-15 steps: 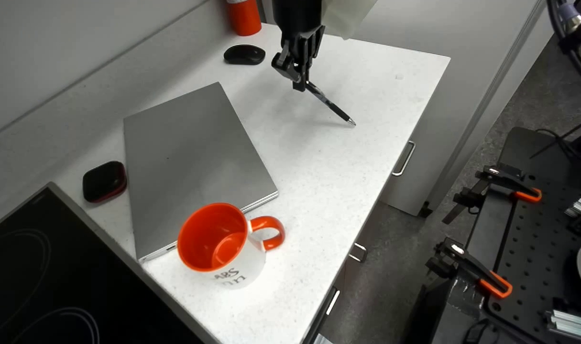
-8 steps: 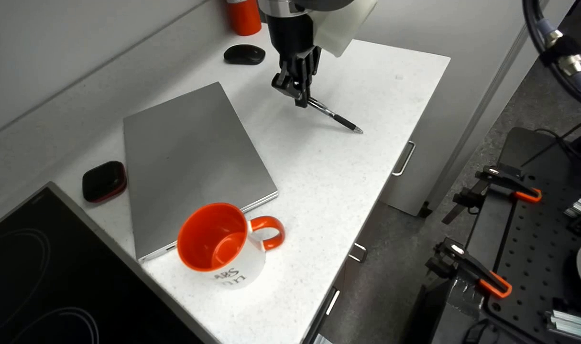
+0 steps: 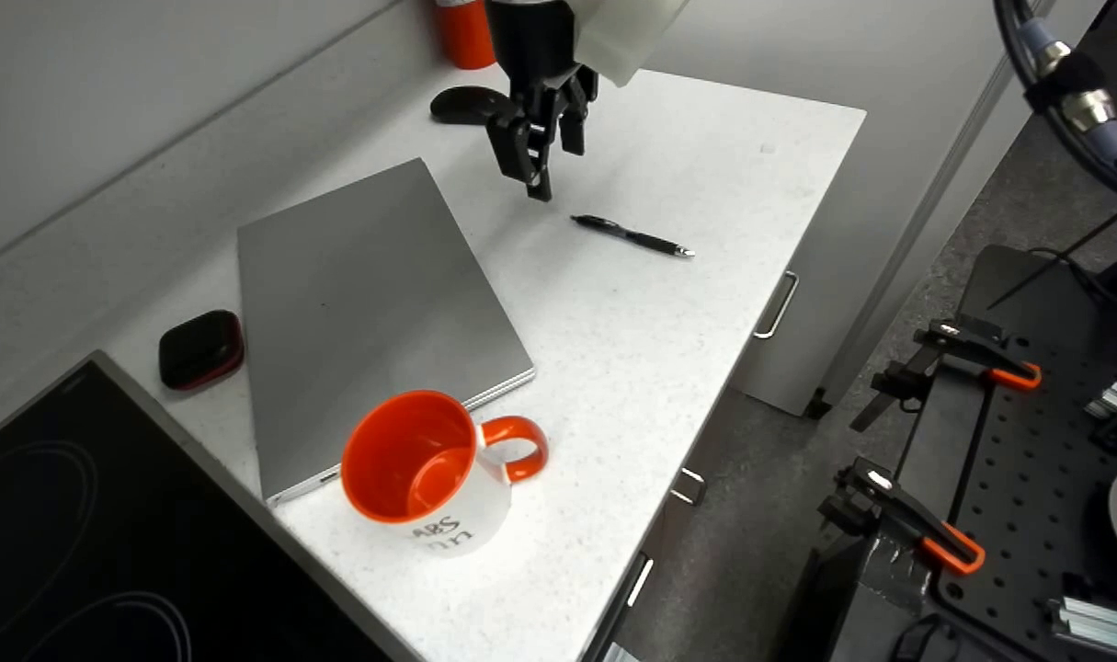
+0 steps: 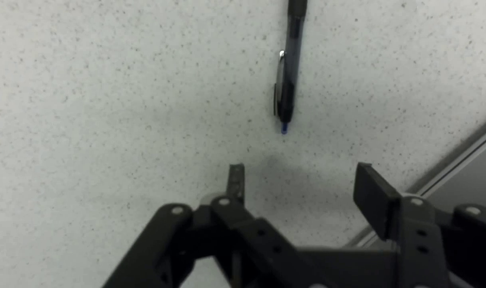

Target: Pick up the pen from the cup and put it on the table

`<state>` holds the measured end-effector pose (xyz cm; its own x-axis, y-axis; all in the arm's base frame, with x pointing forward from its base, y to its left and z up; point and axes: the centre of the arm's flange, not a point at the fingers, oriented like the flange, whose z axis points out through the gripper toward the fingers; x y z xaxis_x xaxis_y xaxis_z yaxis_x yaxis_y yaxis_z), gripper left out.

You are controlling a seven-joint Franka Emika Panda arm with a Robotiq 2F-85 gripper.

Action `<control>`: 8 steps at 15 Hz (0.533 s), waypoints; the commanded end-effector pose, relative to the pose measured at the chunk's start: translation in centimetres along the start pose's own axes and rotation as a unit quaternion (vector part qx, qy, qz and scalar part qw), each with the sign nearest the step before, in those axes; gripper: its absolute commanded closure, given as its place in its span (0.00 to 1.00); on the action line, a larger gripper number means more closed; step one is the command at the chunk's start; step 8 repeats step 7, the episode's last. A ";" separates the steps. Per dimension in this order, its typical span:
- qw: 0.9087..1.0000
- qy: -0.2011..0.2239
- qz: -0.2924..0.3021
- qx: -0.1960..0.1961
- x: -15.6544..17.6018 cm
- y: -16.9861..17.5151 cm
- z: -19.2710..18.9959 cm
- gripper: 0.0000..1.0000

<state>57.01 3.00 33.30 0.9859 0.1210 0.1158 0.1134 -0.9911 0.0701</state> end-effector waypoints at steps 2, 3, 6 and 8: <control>1.000 0.024 0.008 0.005 0.8 0.1 -2.5 0.00; 1.000 0.013 0.001 -0.001 0.6 0.1 -1.2 0.05; 1.000 0.019 0.001 -0.002 0.7 0.2 -1.9 0.00; 1.000 0.020 0.001 -0.002 0.7 0.2 -2.0 0.00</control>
